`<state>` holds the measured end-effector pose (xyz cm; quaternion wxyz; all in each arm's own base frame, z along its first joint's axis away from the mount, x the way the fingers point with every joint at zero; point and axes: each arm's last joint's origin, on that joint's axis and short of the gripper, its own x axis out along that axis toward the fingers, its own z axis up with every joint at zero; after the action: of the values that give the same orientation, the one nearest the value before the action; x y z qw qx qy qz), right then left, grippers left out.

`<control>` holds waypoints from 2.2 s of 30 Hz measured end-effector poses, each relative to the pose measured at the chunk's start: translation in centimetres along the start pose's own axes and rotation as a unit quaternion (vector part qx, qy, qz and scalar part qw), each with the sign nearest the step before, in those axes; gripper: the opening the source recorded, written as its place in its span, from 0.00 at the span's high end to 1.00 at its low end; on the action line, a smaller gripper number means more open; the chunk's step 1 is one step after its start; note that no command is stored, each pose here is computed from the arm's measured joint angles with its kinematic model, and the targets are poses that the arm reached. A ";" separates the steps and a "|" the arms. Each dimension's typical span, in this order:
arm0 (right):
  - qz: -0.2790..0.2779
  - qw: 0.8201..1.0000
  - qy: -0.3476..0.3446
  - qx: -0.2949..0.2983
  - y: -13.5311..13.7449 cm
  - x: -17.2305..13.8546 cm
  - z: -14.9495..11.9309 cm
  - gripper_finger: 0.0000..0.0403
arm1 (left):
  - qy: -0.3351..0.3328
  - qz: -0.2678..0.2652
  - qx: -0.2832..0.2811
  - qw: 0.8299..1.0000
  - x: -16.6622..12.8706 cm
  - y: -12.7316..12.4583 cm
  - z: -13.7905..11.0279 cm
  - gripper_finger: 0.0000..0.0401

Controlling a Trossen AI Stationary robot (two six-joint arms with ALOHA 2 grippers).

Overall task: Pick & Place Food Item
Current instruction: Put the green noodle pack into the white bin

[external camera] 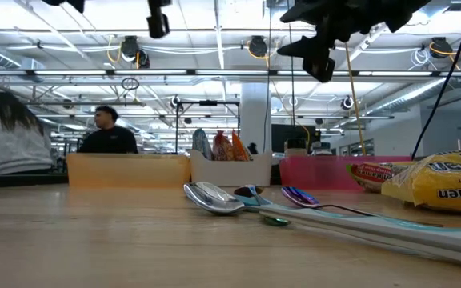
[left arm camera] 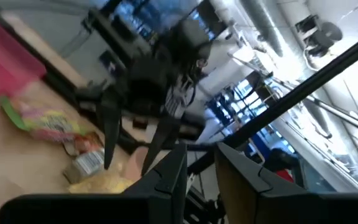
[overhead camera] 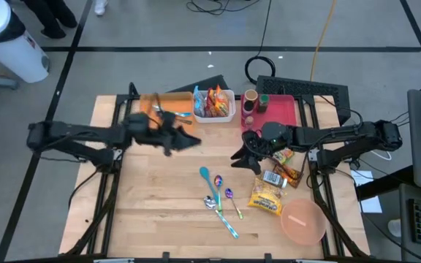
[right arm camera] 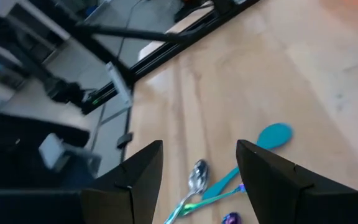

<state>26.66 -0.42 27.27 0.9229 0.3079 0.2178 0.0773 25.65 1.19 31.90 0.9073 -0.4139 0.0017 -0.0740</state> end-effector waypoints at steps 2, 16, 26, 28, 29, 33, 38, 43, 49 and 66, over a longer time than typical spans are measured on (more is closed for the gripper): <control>0.017 1.000 0.011 -0.004 0.1 0.0 -0.1 0.51 | 0.008 0.000 -0.008 1.000 1.6 0.3 -1.5 0.78; 0.092 0.995 0.019 -0.018 0.8 -0.1 0.3 0.51 | 0.066 0.032 -0.097 0.993 7.3 2.7 -10.9 0.78; 0.106 0.991 -0.011 -0.076 1.7 -1.4 0.8 0.51 | 0.066 0.059 -0.105 0.991 8.1 4.4 -12.2 0.78; 0.109 0.989 -0.024 -0.096 2.0 -2.0 1.0 0.51 | 0.044 0.039 -0.078 0.995 8.2 4.3 -11.5 0.78; 0.108 0.988 -0.033 -0.105 2.2 -2.4 1.2 0.51 | 0.030 0.027 -0.066 0.997 8.2 4.2 -11.0 0.78; 0.093 0.984 -0.059 -0.141 2.9 -4.0 1.4 0.51 | -0.003 -0.010 0.003 1.000 9.4 3.1 -8.6 0.78; 0.035 0.979 -0.070 -0.189 3.5 -6.8 0.8 0.51 | 0.077 0.016 0.113 0.990 11.9 0.7 -6.0 0.78; -0.067 0.962 -0.027 -0.264 4.3 -9.2 -0.8 0.51 | 0.158 0.112 0.251 0.949 12.8 -1.6 -3.3 0.78; -0.182 0.908 0.118 -0.358 4.5 -10.6 -3.6 0.51 | 0.146 0.157 0.302 0.929 12.8 -1.9 -0.7 0.78; -0.234 0.828 0.367 -0.353 1.1 -9.3 -10.4 0.51 | 0.151 0.147 0.161 0.964 12.1 1.2 2.3 0.78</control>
<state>13.67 3.46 23.73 0.8111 -0.1502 0.5640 0.0383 37.94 2.06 33.27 0.9520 -0.2419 0.1877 -0.0005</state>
